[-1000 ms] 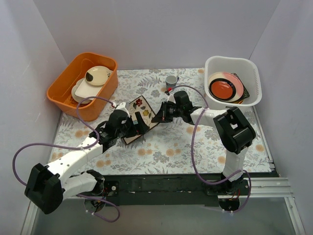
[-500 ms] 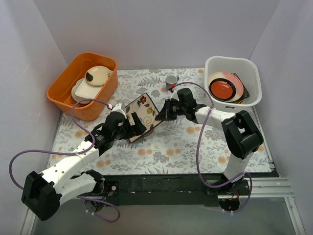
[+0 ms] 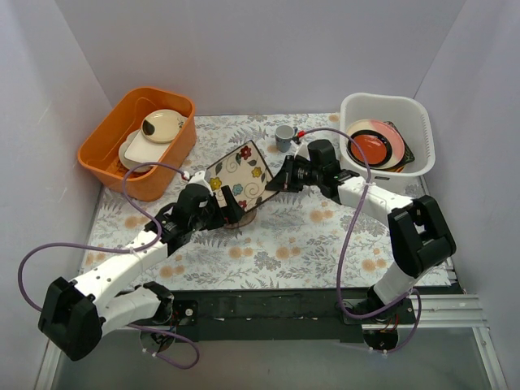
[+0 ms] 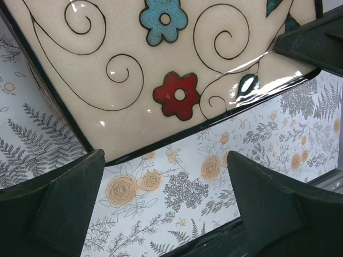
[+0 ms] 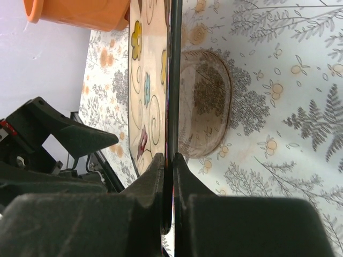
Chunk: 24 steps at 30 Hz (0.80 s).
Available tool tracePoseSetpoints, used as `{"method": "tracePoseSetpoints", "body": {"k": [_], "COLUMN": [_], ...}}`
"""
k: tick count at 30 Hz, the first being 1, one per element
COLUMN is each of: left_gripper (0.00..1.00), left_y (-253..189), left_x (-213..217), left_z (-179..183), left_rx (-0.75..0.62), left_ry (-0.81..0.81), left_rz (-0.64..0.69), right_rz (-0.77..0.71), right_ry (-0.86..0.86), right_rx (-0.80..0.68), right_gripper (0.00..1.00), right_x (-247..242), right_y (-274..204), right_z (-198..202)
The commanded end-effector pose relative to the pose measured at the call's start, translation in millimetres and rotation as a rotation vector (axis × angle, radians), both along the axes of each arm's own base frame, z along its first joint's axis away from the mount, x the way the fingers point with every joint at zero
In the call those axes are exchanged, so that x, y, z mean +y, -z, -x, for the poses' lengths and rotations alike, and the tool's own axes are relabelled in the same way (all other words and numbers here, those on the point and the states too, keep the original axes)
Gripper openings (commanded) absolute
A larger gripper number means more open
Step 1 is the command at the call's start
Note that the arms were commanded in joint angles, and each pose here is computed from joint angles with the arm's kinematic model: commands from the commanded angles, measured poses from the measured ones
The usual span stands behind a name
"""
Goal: Place the plates into the plastic bin on the countertop
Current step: Place the plate in the plastic bin.
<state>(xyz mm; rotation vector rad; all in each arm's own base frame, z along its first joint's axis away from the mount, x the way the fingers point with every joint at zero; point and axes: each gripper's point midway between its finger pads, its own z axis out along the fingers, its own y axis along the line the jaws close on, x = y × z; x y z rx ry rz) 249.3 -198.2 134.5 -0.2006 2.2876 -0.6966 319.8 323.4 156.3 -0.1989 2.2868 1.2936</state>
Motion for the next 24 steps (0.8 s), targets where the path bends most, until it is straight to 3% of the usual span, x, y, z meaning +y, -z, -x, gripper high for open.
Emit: {"method": "tracePoseSetpoints", "body": {"k": [1, 12, 24], "left_gripper": [0.98, 0.98, 0.98], "left_y": [-15.9, -18.1, -21.9], "left_x": [-9.6, -29.8, -7.5], "left_z": [-11.4, -23.3, -10.8], "left_rx": [-0.059, -0.07, -0.08], "left_ry": [0.034, 0.11, 0.029], "left_rz": [0.02, 0.027, 0.027], "right_rz": [-0.192, -0.163, -0.136], "right_ry": [-0.044, 0.055, 0.106], "right_rx": [-0.246, -0.256, -0.305], "right_gripper": [0.01, 0.01, 0.01], "right_x": [3.2, -34.5, -65.3], "right_y": [-92.1, -89.9, -108.0], "right_z": [0.4, -3.2, -32.6]}}
